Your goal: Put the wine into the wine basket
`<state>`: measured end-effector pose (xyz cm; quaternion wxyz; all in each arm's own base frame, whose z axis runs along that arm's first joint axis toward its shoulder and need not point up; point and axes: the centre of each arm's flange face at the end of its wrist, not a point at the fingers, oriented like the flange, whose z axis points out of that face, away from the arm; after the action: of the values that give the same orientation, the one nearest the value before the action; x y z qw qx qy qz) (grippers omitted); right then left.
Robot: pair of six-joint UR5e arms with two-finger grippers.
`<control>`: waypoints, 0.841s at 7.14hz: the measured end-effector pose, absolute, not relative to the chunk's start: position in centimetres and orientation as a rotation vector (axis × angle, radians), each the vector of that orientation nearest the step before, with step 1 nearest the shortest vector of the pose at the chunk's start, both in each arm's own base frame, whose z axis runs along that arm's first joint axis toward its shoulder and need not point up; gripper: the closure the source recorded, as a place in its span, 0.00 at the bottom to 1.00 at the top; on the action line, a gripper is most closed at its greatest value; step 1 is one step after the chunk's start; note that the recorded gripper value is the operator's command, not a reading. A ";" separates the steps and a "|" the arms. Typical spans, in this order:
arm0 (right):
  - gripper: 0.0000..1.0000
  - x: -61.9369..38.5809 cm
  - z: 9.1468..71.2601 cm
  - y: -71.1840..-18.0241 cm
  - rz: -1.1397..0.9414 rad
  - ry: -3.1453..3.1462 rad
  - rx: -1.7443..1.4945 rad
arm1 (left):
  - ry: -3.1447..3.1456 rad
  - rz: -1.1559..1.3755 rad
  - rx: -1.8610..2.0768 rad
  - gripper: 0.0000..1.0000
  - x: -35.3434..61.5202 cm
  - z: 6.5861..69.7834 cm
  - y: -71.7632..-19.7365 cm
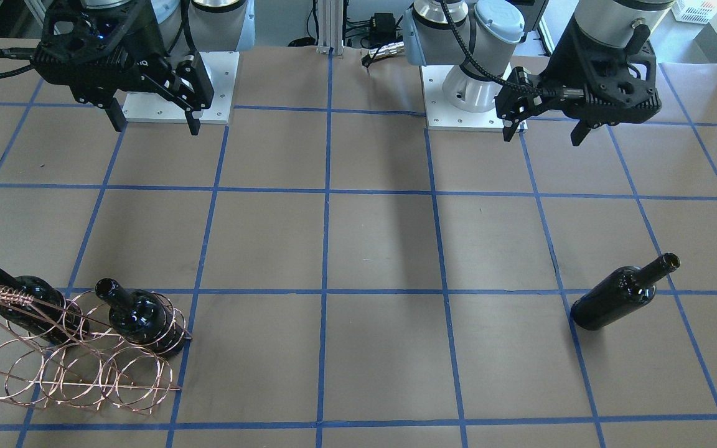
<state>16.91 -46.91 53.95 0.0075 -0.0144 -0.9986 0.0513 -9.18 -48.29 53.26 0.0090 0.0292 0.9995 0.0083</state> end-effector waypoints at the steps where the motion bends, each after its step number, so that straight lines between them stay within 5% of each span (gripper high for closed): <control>1: 0.00 16.9 54.0 -46.9 0.161 -3.122 -0.044 | 3.123 0.033 0.086 0.00 -9.2 53.0 -48.4; 6: 0.00 16.9 53.9 -46.9 0.160 -3.122 -0.045 | 3.117 0.042 0.051 0.00 -7.9 53.0 -48.5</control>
<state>16.91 -46.91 53.94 0.0075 -0.0144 -0.9986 0.0511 -7.88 -48.51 52.95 0.0118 0.0162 0.9997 0.0133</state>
